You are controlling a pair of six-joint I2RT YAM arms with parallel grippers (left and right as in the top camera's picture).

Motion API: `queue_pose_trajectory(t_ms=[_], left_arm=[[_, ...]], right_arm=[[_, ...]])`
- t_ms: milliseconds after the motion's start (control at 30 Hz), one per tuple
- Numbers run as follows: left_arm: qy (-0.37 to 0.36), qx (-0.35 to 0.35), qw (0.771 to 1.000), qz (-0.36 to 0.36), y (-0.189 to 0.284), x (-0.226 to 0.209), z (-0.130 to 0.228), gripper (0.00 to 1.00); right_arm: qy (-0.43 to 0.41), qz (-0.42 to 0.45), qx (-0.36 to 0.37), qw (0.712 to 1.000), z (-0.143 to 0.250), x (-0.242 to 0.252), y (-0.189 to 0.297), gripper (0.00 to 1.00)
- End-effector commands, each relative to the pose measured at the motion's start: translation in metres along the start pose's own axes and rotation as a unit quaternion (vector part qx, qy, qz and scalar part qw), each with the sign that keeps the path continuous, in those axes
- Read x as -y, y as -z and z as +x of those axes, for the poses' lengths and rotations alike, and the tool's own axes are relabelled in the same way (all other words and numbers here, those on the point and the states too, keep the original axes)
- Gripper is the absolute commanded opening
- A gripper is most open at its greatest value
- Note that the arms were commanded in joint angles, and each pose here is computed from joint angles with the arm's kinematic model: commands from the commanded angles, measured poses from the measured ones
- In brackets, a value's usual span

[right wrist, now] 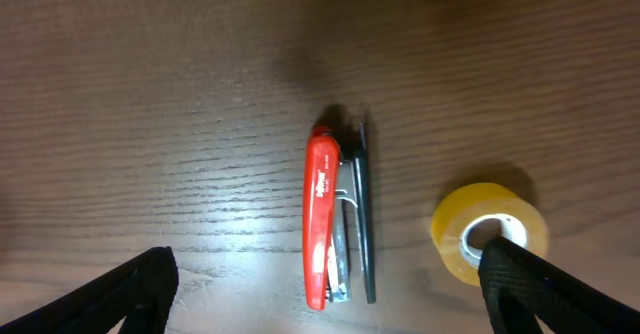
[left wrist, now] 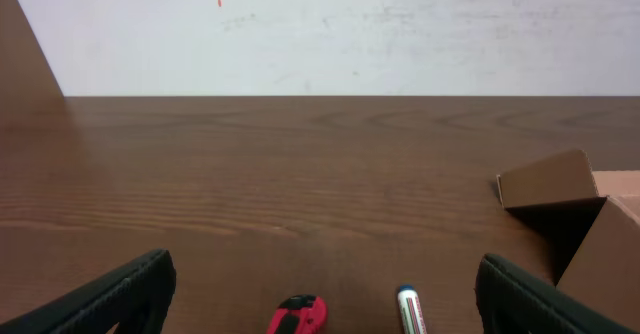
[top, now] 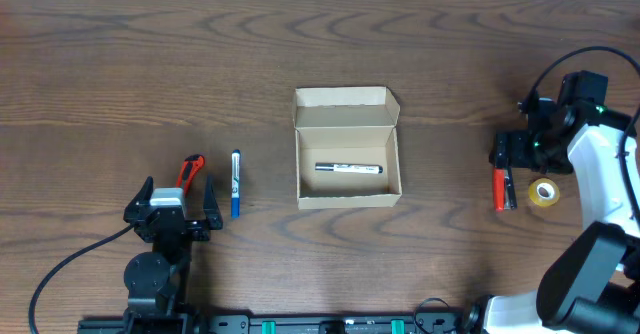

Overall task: Pack container
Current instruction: 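Move right gripper to the red stapler and grasp it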

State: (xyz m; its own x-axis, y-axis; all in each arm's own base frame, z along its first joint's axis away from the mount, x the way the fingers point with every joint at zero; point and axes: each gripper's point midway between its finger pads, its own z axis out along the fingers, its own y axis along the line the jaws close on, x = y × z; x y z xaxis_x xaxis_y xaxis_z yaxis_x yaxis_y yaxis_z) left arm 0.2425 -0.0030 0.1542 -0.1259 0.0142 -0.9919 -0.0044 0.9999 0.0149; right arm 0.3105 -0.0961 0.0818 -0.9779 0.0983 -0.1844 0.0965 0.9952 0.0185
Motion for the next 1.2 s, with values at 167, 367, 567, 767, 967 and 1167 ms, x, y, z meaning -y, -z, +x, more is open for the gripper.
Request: queue_pose_trajectory(t_ms=[167, 367, 567, 767, 967, 1167], left_arm=[[0.005, -0.021, 1.000, 0.002, -0.003, 0.001, 0.018, 0.95], [0.005, -0.021, 1.000, 0.002, -0.003, 0.001, 0.018, 0.95], [0.005, -0.021, 1.000, 0.001, -0.003, 0.000, 0.018, 0.95], [0.005, -0.021, 1.000, 0.000, -0.003, 0.000, 0.018, 0.95], [0.005, -0.021, 1.000, 0.000, -0.003, 0.000, 0.018, 0.95], [0.005, -0.021, 1.000, 0.000, -0.003, 0.000, 0.018, 0.95]], right_arm=[[0.001, -0.029, -0.064, 0.998, 0.016, -0.004, -0.040, 0.87], [-0.006, -0.037, -0.101, 0.994, 0.026, -0.005, -0.060, 0.82], [-0.010, -0.040, -0.117, 0.992, 0.034, -0.007, -0.061, 0.77], [-0.018, -0.043, -0.132, 0.990, 0.041, -0.008, -0.059, 0.73], [-0.026, -0.038, -0.137, 0.989, 0.051, -0.008, -0.068, 0.71], [-0.025, -0.034, -0.134, 0.990, 0.052, -0.007, -0.072, 0.72]])
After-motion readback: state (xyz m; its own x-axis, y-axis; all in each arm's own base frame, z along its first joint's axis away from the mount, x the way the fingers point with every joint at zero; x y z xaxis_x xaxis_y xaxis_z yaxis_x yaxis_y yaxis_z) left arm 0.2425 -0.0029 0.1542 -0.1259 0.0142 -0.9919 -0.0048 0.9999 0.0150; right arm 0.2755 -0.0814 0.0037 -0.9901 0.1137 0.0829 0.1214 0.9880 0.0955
